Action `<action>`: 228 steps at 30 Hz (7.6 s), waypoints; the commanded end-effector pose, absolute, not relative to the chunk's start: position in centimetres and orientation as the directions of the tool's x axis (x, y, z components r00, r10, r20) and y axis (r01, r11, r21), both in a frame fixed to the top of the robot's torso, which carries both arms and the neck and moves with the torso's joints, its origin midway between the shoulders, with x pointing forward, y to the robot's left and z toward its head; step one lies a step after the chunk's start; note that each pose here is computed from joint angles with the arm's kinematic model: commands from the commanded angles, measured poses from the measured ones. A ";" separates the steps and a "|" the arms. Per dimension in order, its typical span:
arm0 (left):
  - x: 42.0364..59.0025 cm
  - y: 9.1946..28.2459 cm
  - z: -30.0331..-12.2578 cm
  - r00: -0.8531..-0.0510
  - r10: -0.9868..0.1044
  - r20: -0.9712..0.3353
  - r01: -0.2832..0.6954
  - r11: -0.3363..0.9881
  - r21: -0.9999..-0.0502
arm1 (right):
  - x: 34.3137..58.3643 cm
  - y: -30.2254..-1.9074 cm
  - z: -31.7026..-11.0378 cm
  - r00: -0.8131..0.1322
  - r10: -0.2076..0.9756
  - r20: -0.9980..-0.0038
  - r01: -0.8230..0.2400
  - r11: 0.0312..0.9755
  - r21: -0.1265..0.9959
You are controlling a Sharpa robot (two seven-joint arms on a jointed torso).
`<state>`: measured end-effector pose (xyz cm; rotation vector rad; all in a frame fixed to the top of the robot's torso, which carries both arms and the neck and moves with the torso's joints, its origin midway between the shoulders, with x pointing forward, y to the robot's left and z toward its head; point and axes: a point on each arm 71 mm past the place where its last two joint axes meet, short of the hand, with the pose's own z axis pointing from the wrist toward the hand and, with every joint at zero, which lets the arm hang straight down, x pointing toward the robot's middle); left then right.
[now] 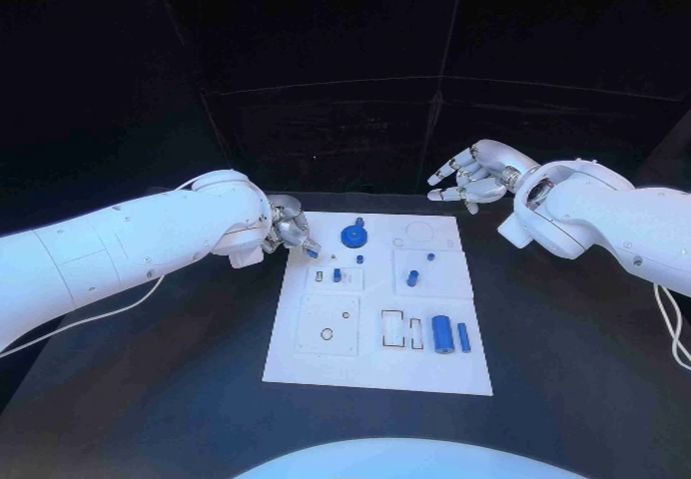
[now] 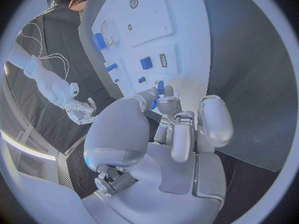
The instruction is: Assemble the parts on the task board
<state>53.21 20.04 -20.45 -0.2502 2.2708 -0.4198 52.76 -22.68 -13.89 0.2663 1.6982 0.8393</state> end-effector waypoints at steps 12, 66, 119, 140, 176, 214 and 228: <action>51.2 19.6 -21.0 -0.577 -0.299 -0.760 -0.010 0.933 -0.360 | 52.8 -22.7 -13.8 -0.310 0.575 -0.757 -0.256 0.716 0.649; 50.2 18.2 -23.1 -0.677 -0.174 -0.716 0.047 0.960 -0.277 | 52.8 -22.6 -13.8 -0.313 0.574 -0.756 -0.258 0.715 0.650; 49.5 18.6 -23.0 -0.606 -0.258 -0.753 0.025 0.939 -0.342 | 52.9 -22.6 -13.8 -0.313 0.574 -0.757 -0.259 0.715 0.650; 49.5 18.4 -23.8 -0.584 -0.251 -0.772 0.038 0.942 -0.334 | 52.9 -22.6 -13.8 -0.314 0.574 -0.757 -0.260 0.715 0.649; 49.1 18.6 -24.4 -0.633 -0.207 -0.746 0.030 0.956 -0.291 | 52.9 -22.7 -13.9 -0.316 0.572 -0.757 -0.258 0.716 0.649; 49.8 18.9 -24.6 -0.628 -0.268 -0.730 -0.016 0.943 -0.333 | 52.9 -22.7 -13.8 -0.314 0.573 -0.757 -0.258 0.715 0.649; 49.9 18.8 -24.8 -0.635 -0.264 -0.726 -0.018 0.945 -0.327 | 52.9 -22.7 -13.8 -0.314 0.574 -0.757 -0.259 0.715 0.649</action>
